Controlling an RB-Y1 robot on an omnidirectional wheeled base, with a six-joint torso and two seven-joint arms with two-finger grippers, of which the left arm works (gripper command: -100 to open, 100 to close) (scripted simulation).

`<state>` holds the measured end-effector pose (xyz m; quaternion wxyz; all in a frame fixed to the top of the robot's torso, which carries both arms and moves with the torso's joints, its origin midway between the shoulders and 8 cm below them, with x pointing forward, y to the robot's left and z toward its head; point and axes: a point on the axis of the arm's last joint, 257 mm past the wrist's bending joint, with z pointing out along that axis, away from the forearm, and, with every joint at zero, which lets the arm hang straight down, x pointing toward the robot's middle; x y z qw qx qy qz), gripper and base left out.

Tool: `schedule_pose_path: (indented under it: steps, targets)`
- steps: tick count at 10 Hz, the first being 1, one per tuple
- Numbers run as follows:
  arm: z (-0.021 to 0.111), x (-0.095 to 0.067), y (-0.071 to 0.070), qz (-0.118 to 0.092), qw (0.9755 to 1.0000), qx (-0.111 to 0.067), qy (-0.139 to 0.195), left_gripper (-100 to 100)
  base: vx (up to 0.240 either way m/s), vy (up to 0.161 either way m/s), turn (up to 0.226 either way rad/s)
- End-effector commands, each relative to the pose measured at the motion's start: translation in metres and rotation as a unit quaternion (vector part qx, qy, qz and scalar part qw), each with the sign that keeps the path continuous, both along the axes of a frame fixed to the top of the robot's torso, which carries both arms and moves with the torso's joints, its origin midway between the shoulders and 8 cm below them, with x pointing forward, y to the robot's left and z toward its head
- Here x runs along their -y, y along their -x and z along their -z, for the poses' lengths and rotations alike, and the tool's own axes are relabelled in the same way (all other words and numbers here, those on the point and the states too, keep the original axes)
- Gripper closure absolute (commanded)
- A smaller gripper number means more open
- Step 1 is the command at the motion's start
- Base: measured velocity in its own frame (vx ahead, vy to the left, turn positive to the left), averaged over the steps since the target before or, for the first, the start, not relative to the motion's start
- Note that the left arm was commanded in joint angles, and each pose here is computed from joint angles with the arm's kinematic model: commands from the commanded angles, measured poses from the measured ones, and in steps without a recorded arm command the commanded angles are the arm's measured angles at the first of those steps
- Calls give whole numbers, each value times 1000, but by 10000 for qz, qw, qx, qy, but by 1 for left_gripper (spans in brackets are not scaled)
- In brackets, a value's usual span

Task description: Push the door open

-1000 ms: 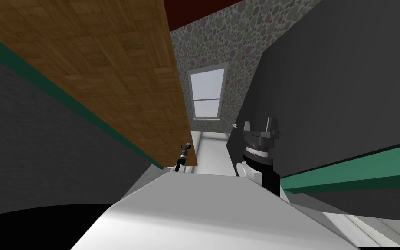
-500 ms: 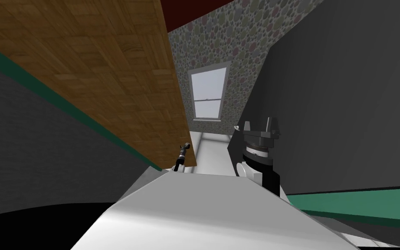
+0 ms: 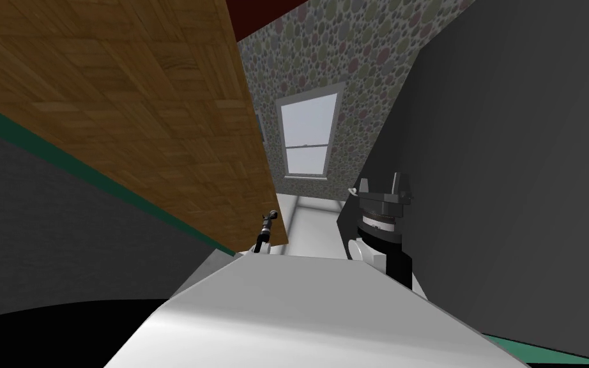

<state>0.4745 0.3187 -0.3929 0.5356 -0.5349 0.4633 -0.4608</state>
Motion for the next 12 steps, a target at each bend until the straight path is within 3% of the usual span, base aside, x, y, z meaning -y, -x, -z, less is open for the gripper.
schedule_pose_path:
  steps: [1,9,12]
  targets:
    - [-3,-18,0,-204,9998,26,-21,100,141,-70,56]
    - [-1,-50,8,-654,9979,9,14,100,174,-76,62]
    - [0,-63,15,-787,9969,-17,-1,100,121,-11,42]
